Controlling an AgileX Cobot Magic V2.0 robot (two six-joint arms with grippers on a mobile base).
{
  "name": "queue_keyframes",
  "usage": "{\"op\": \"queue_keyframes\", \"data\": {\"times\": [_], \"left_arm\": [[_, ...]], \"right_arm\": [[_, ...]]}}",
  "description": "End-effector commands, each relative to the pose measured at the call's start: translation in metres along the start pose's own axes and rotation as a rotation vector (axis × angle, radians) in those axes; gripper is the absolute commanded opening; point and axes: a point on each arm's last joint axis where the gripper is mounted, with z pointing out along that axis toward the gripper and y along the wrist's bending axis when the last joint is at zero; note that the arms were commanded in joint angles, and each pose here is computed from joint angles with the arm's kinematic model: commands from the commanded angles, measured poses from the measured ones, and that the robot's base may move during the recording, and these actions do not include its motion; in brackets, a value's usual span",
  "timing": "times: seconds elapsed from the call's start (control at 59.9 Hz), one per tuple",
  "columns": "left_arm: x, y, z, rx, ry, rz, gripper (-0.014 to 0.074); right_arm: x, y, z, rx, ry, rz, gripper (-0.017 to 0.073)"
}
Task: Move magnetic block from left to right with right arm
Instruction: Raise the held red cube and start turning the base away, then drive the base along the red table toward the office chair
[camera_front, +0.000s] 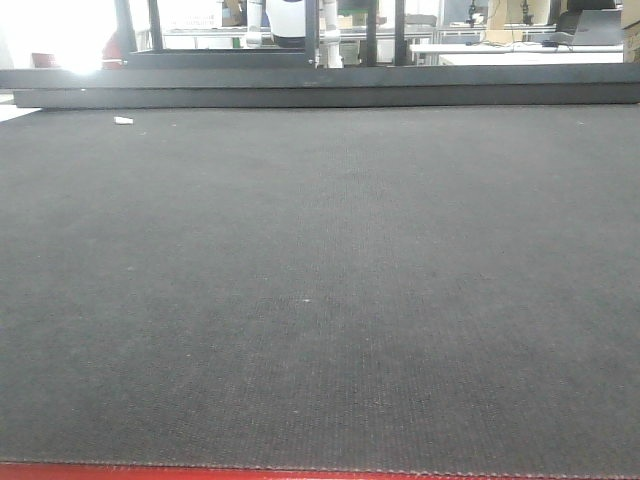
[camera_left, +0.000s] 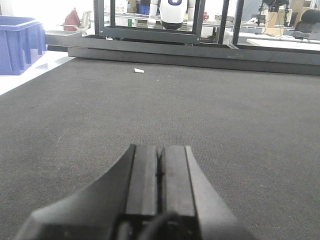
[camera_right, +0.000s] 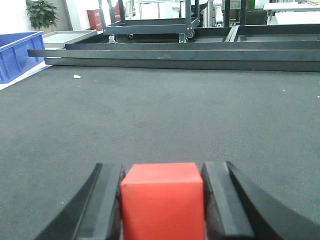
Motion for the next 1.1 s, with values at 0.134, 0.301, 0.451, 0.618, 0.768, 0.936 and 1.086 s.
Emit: {"op": "queue_keyframes", "data": {"times": [0.134,0.301,0.451,0.618,0.768,0.936,1.086], "left_arm": [[-0.0058,-0.0004,-0.0012,0.007,-0.093,-0.007,-0.0116],[-0.0058,-0.0004,-0.0012,0.007,-0.093,-0.007,-0.0116],[-0.0058,-0.0004,-0.0012,0.007,-0.093,-0.007,-0.0116],[-0.0054,-0.0004,-0.0006,0.007,-0.086,-0.007,-0.0116],[-0.0054,-0.0004,-0.0006,0.007,-0.086,-0.007,-0.0116],[-0.0055,-0.0004,-0.0008,0.007,-0.088,-0.007,-0.0116],[-0.0057,-0.0004,-0.0011,0.007,-0.092,-0.007,-0.0116]], "right_arm": [[-0.0146,0.0020,-0.0016,-0.007,-0.092,-0.023,0.0119],[-0.0146,0.0020,-0.0016,-0.007,-0.092,-0.023,0.0119],[-0.0146,0.0020,-0.0016,-0.007,-0.092,-0.023,0.0119],[-0.0146,0.0020,-0.0016,-0.007,-0.092,-0.023,0.0119],[-0.0146,0.0020,-0.0016,-0.007,-0.092,-0.023,0.0119],[-0.0146,0.0020,-0.0016,-0.007,-0.092,-0.023,0.0119],[-0.0146,0.0020,-0.0016,-0.007,-0.092,-0.023,0.0119]]}}
